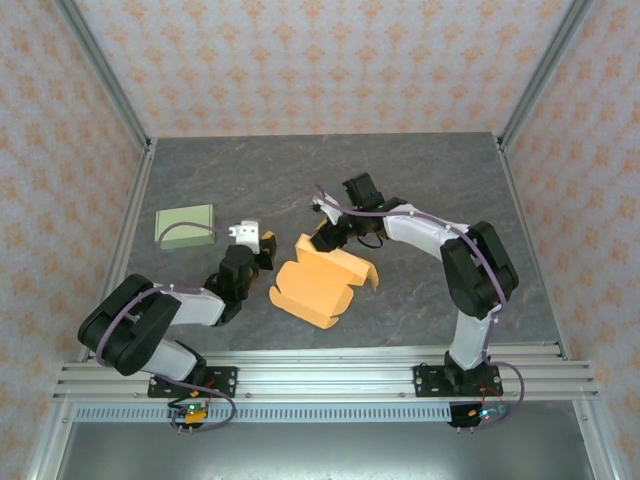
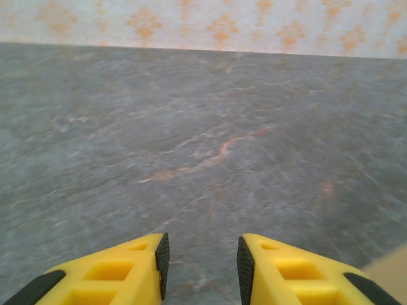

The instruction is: Fold the paper box

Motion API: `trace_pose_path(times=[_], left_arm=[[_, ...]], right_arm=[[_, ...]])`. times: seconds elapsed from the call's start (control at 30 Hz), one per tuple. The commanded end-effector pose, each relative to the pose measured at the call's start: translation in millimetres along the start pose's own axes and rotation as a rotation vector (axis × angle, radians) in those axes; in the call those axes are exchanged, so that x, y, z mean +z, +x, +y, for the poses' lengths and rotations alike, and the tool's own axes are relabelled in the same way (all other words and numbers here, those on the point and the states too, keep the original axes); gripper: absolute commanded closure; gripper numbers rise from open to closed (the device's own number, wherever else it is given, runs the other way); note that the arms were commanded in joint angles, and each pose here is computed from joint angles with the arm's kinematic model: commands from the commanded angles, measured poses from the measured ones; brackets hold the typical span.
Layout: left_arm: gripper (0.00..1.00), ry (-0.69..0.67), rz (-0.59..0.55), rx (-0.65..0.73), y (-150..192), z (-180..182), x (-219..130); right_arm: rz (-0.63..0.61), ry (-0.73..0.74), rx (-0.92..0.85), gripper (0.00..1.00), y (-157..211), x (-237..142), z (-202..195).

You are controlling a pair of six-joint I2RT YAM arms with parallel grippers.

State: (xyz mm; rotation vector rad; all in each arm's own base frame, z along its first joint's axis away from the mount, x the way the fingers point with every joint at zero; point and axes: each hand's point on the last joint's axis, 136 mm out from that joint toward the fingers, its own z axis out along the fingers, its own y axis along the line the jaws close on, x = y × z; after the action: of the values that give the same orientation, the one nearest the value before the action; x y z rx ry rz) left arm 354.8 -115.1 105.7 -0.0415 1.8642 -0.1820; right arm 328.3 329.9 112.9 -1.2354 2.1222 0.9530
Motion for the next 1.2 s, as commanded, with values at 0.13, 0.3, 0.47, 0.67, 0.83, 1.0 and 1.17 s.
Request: trace_pose_path(times=[0.13,0.3,0.47,0.67,0.83,1.0,1.17], left_arm=[[0.64,-0.149,-0.001,-0.141,-2,34,-4],[0.64,-0.200,-0.014,-0.172,-11,47,-13],[0.63,-0.248,-0.015,-0.195,-25,57,-22],[0.64,-0.287,-0.001,-0.234,-29,72,-29],[0.64,-0.294,0.001,-0.240,-28,74,-28],[0.64,-0.297,0.004,-0.240,-26,75,-28],[0.64,-0.332,-0.028,-0.275,-25,88,-37]], right_arm=[[0.104,0.116,-0.027,0.38,17,-4,-2],[0.095,0.227,-0.033,0.21,-6,-9,1],[0.129,0.258,-0.053,0.20,-21,-5,17],[0.163,0.281,-0.064,0.22,-24,0,16],[0.203,0.247,-0.078,0.24,-23,4,18],[0.228,0.217,-0.073,0.23,-31,10,22],[0.286,0.259,-0.094,0.22,-29,26,23]])
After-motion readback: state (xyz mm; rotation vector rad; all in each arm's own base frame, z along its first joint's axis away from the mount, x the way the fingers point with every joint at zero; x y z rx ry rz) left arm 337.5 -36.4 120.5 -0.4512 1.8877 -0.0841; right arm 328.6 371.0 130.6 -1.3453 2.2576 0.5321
